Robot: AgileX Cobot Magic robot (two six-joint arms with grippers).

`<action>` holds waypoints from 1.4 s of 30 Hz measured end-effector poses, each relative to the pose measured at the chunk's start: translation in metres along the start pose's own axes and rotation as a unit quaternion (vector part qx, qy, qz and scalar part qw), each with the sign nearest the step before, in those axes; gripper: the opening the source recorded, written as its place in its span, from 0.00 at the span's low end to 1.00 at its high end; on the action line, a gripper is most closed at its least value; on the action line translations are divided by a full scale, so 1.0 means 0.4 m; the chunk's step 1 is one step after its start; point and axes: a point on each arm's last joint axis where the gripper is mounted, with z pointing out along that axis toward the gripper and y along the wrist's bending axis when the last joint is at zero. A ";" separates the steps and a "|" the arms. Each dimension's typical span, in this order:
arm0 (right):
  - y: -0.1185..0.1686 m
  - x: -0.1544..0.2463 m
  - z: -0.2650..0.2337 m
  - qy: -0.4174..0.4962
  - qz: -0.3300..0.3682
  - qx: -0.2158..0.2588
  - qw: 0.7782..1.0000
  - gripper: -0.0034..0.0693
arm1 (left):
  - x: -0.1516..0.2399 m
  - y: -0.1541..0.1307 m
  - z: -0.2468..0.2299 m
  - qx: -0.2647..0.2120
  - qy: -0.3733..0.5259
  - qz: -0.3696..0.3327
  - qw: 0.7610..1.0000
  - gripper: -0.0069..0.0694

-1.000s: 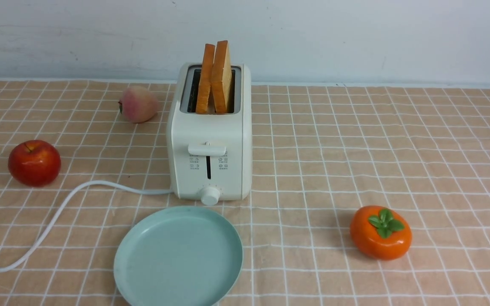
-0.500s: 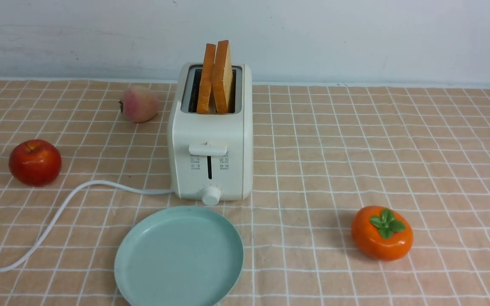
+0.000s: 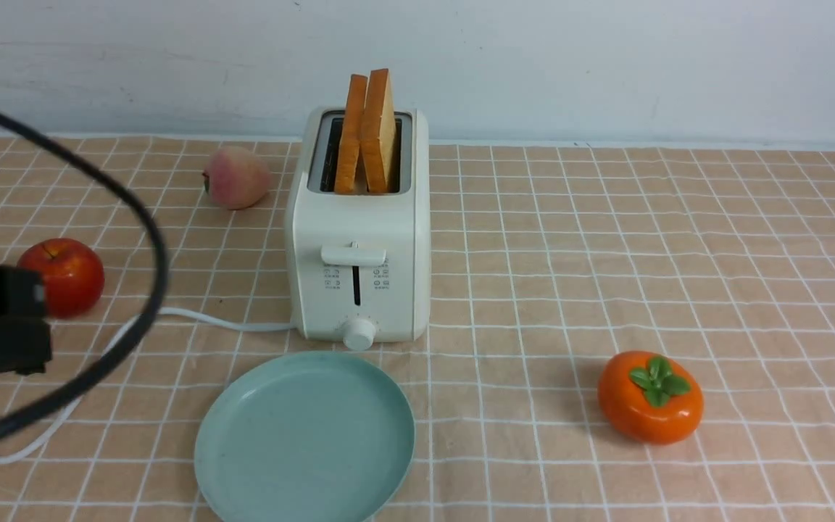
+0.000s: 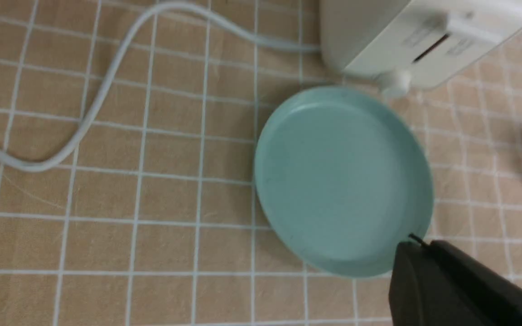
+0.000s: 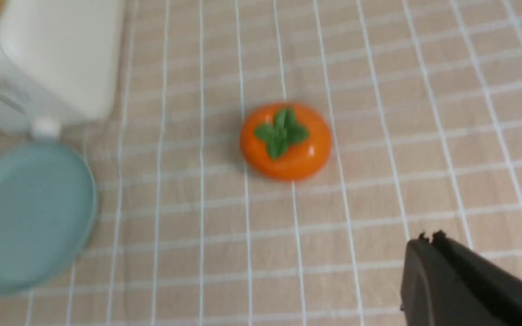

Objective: Take toasted bread from bread machine on light coffee tablecloth place on plate.
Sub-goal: 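Reach for a toast slice standing in the toaster with the left gripper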

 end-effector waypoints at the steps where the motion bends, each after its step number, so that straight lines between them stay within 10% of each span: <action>1: 0.001 0.002 0.019 0.031 -0.008 -0.009 0.999 0.02 | -0.024 -0.008 0.016 0.005 0.018 0.008 1.000 0.07; 11: 0.020 0.038 0.070 0.069 -0.033 -0.088 0.993 0.03 | -0.119 -0.094 0.107 0.105 0.055 0.061 0.991 0.07; 33: 0.037 0.045 0.076 0.067 -0.025 -0.133 0.988 0.04 | -0.211 -0.227 0.227 0.095 -0.092 0.161 0.978 0.08; 42: 0.039 0.046 0.075 0.070 -0.026 -0.137 0.988 0.05 | -0.268 -0.237 0.376 0.093 -0.129 0.135 0.978 0.39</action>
